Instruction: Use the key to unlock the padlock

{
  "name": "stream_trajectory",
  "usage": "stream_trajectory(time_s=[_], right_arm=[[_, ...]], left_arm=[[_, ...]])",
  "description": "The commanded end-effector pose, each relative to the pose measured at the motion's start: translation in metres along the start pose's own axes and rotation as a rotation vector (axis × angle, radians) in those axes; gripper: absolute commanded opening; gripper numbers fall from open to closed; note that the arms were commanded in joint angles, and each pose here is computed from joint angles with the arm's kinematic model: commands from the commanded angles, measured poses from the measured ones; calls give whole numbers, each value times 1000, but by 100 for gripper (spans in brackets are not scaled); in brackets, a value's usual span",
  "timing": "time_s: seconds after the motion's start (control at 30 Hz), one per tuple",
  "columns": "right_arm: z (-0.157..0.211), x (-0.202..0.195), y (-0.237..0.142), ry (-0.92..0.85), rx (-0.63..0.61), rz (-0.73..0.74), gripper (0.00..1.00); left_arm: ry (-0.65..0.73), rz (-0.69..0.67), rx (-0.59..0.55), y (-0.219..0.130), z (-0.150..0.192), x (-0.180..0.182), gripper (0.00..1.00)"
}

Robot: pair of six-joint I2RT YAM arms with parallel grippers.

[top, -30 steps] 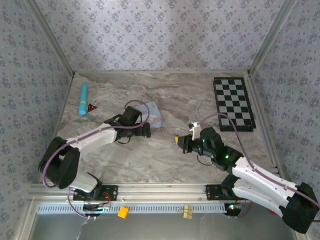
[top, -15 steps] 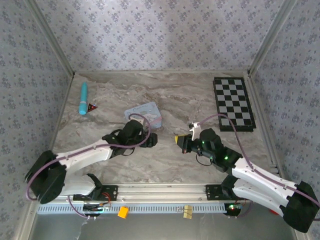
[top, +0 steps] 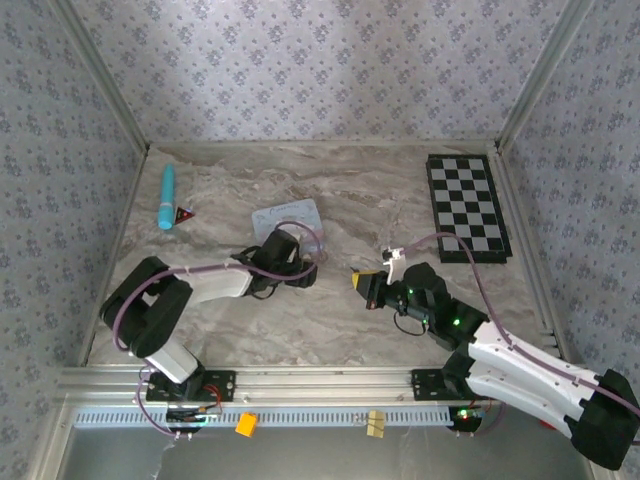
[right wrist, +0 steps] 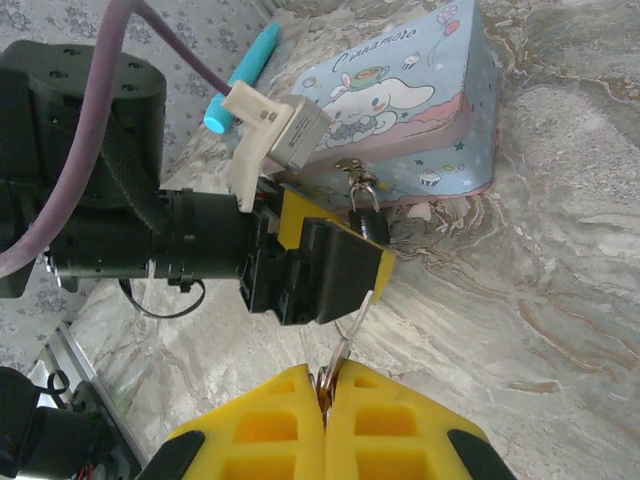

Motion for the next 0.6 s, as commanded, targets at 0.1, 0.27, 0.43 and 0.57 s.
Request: stream_trajectory(time_s=[0.1, 0.27, 0.43, 0.57], right_arm=[[-3, 0, -2, 2, -14, 10, 0], [-1, -2, -3, 11, -17, 13, 0], [-1, -1, -3, 11, -17, 10, 0], [-1, -1, -3, 11, -17, 11, 0]], left_arm=[[22, 56, -75, 9, -36, -22, 84], [-12, 52, -85, 13, -39, -22, 78], [-102, 64, -95, 17, -38, -14, 69], [-184, 108, -115, 20, -33, -11, 65]])
Point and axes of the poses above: each hand's point on the last joint's axis, 136 mm out from that joint toward the fingers, its own y axis out along the fingers, its own x axis along the line the jaws close on, z = x × y, the point moved 1 cm from there along -y, back along the fingers, and after that the axes turned 10 degrees about -y, right-handed, at the moved point
